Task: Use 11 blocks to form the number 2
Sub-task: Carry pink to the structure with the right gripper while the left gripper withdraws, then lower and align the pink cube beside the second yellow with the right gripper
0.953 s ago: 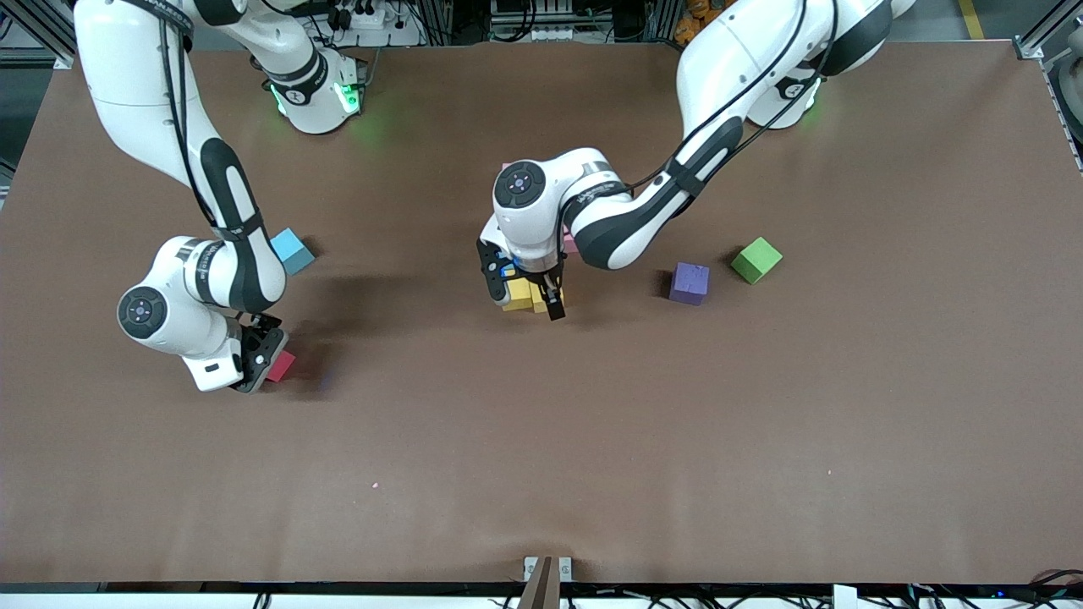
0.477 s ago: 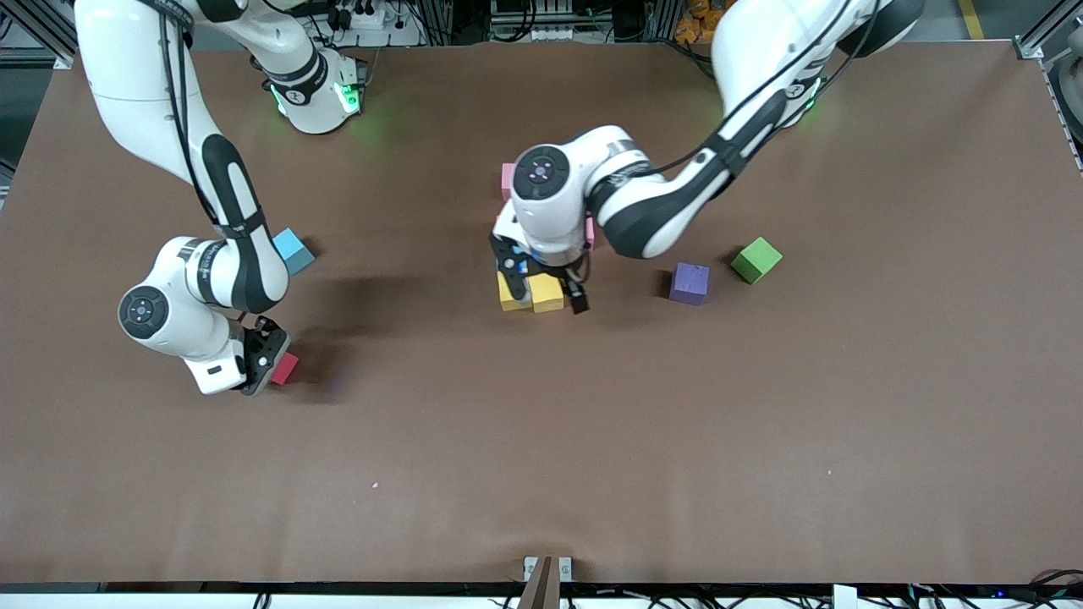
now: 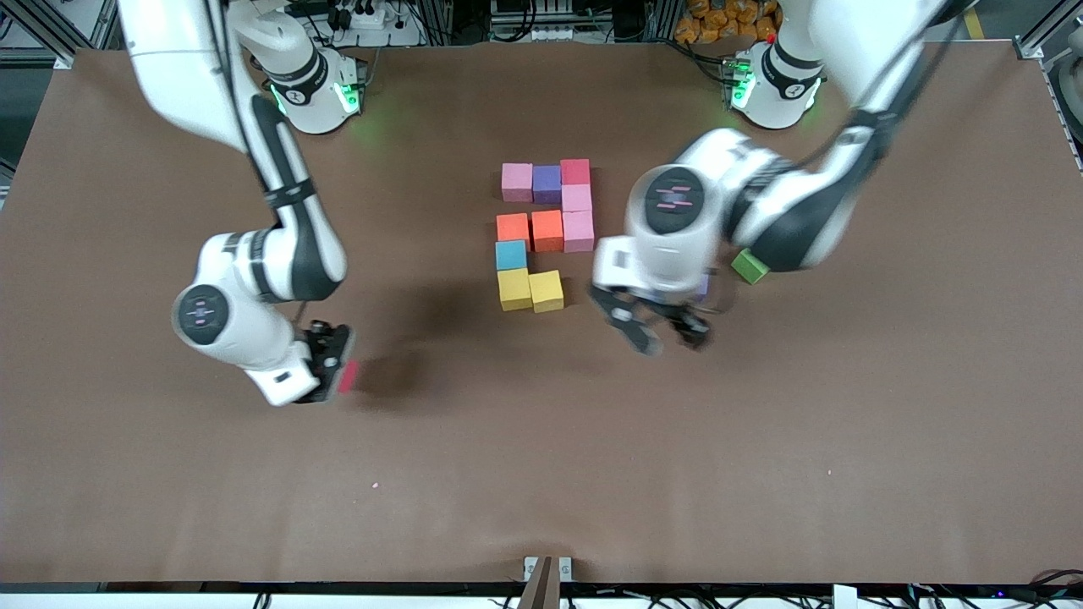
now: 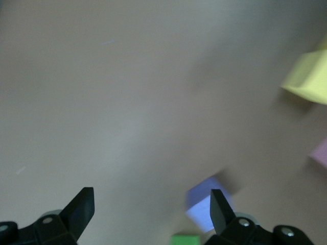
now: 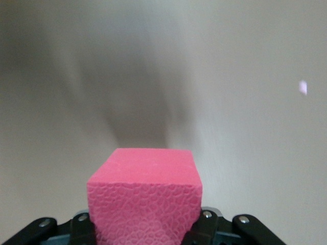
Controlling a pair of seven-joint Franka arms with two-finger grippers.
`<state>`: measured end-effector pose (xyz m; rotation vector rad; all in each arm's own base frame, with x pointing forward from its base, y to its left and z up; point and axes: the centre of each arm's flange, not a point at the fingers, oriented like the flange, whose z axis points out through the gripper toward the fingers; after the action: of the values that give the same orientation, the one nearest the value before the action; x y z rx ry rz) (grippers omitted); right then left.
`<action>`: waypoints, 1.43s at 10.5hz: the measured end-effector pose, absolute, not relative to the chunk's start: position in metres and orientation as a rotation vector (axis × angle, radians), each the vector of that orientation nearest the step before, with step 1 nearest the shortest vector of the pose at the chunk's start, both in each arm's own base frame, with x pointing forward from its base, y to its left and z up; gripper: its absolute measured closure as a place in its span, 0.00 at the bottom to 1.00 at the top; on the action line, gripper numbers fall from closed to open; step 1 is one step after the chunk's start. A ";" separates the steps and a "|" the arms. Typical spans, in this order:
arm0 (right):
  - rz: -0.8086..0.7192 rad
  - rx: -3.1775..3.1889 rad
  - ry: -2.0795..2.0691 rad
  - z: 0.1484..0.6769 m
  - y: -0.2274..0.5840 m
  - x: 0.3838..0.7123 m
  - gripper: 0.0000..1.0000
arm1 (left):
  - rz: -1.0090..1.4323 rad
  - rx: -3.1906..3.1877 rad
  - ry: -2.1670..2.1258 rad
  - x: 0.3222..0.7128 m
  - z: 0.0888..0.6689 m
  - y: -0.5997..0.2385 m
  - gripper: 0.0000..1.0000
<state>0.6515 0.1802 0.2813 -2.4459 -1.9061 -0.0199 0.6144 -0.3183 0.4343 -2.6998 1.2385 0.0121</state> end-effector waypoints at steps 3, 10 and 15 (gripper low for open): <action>0.041 -2.392 -1.948 0.292 0.322 0.614 0.44 | -0.058 -2.743 0.990 0.637 0.504 -0.217 0.00; 0.027 -2.359 -1.944 0.292 0.541 0.511 0.44 | -0.086 -2.818 0.588 0.656 0.543 -0.070 0.00; 0.075 -2.368 -1.955 0.261 0.593 0.477 0.44 | -0.162 -2.886 0.169 0.652 0.563 -0.043 0.00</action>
<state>0.4774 0.5935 0.2606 -2.3680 -1.9552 0.0752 0.6515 -0.0427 0.5635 -2.8856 0.1694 -0.1623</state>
